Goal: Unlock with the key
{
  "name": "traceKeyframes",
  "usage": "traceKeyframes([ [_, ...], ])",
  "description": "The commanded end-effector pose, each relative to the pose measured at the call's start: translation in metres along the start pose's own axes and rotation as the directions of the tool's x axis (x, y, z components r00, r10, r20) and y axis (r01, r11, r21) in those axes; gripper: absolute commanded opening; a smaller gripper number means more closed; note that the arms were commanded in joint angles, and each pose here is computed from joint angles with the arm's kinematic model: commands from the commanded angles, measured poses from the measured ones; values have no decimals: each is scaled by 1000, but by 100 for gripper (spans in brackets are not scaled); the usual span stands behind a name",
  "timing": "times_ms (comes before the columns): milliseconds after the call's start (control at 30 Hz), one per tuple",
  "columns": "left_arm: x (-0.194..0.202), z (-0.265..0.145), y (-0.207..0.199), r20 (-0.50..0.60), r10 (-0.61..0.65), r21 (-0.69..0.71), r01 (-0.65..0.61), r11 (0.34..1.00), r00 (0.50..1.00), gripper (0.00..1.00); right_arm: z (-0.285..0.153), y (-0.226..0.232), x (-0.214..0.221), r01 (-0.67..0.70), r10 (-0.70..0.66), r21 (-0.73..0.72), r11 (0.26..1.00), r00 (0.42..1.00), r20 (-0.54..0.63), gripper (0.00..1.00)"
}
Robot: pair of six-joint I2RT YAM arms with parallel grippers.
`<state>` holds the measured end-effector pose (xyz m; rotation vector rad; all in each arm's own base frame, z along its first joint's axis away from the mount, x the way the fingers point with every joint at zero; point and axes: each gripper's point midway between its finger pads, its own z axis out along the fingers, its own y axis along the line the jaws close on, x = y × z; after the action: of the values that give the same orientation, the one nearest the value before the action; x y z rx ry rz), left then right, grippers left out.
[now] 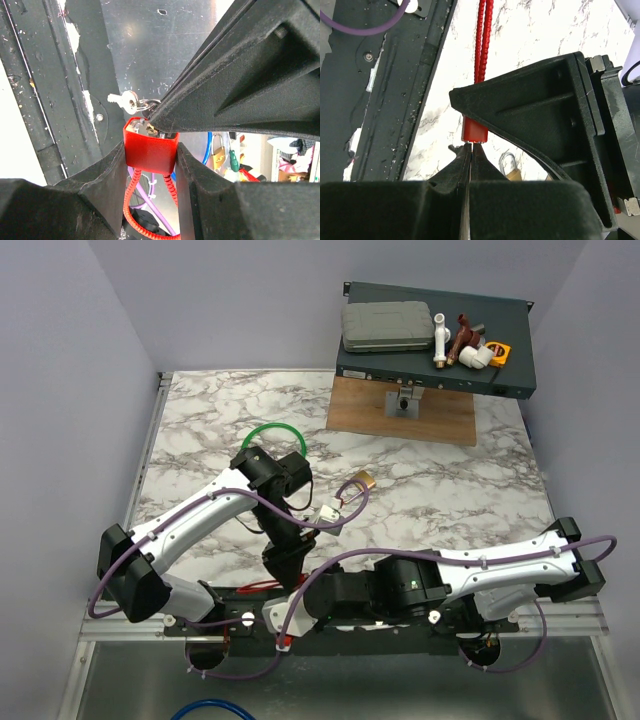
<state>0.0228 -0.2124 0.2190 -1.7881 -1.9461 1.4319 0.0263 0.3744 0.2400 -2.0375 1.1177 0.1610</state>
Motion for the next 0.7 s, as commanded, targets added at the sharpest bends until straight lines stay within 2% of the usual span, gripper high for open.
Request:
traceKeyframes([
  [0, -21, -5, -20, 104, 73, 57, -80, 995, 992, 0, 4, 5, -21, 12, -10, -27, 1000, 996, 83, 1],
  [100, -19, -4, -17, 100, 68, 52, -73, 996, 993, 0, 2, 6, -21, 19, -16, -42, 999, 996, 84, 1],
  [200, -15, -2, -15, 97, 68, 42, -72, 997, 993, 0, -5, 2, -22, 23, -20, -32, 999, 995, 93, 26],
  [267, -14, -2, -15, 95, 70, 37, -74, 997, 993, 0, -13, -3, -25, 17, -16, -11, 1000, 993, 120, 49],
  [300, -14, -2, -15, 96, 72, 35, -75, 997, 993, 0, -16, -7, -26, 11, -11, 0, 1000, 991, 134, 55],
  [500, -14, -4, -18, 104, 83, 32, -86, 996, 991, 0, -29, -11, -23, 11, -13, 15, 1000, 989, 148, 60],
  [667, -15, -7, -25, 115, 106, 46, -112, 993, 988, 0, -37, -13, -27, -8, -1, 39, 999, 973, 230, 59],
])
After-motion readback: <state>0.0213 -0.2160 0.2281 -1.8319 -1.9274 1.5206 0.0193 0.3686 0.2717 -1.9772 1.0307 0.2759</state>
